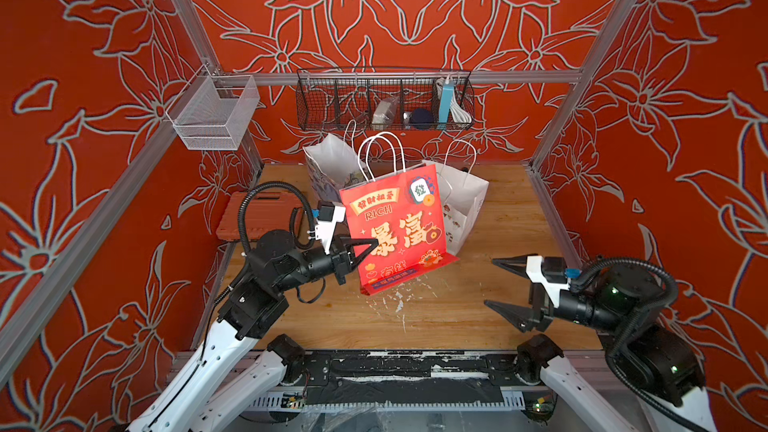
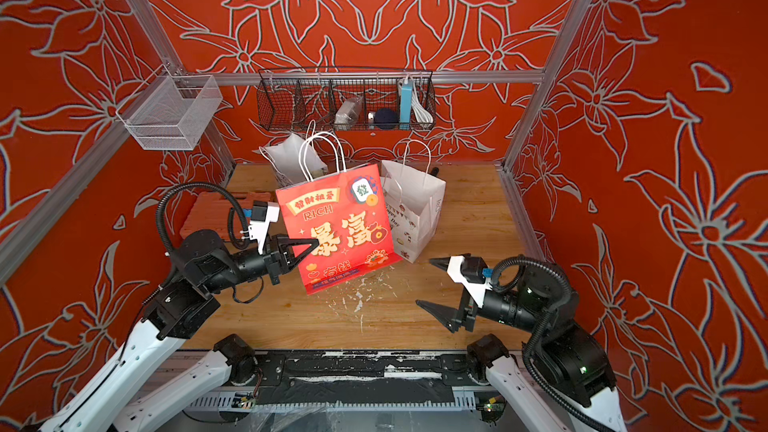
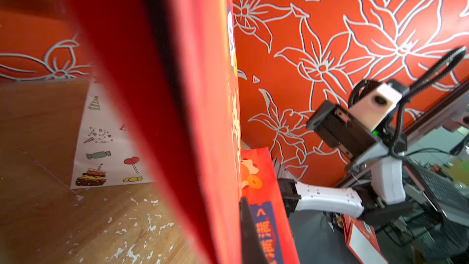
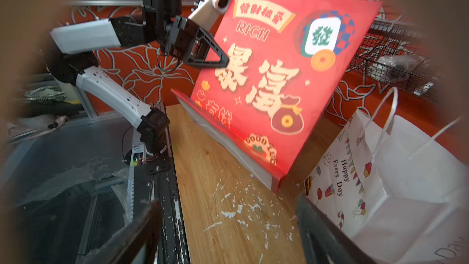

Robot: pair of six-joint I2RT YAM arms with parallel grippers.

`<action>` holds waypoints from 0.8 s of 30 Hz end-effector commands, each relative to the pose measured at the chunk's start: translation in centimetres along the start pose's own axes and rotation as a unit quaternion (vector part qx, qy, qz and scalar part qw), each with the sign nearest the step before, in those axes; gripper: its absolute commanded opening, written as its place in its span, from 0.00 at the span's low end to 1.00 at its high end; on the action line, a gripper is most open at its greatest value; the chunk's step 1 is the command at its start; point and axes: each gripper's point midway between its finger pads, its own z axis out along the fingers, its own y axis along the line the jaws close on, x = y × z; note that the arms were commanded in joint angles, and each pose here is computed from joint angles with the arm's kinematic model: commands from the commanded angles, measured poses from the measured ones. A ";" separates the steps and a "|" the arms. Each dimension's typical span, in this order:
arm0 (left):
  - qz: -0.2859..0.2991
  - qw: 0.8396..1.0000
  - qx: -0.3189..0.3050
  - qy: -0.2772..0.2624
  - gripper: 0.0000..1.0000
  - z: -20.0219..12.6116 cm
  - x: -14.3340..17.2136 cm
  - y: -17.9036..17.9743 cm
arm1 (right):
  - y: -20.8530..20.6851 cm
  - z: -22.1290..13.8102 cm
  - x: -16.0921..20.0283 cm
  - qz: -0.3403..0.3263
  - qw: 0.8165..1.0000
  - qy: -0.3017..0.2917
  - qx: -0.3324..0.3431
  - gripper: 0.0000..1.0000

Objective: Put away the paper bag
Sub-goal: Press the paper bag.

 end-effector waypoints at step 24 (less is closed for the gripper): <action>-0.022 0.975 0.220 0.038 0.00 0.3 -0.2 -7.5 | -0.1 4.8 -4.4 0.085 0.975 -0.096 -0.184 0.74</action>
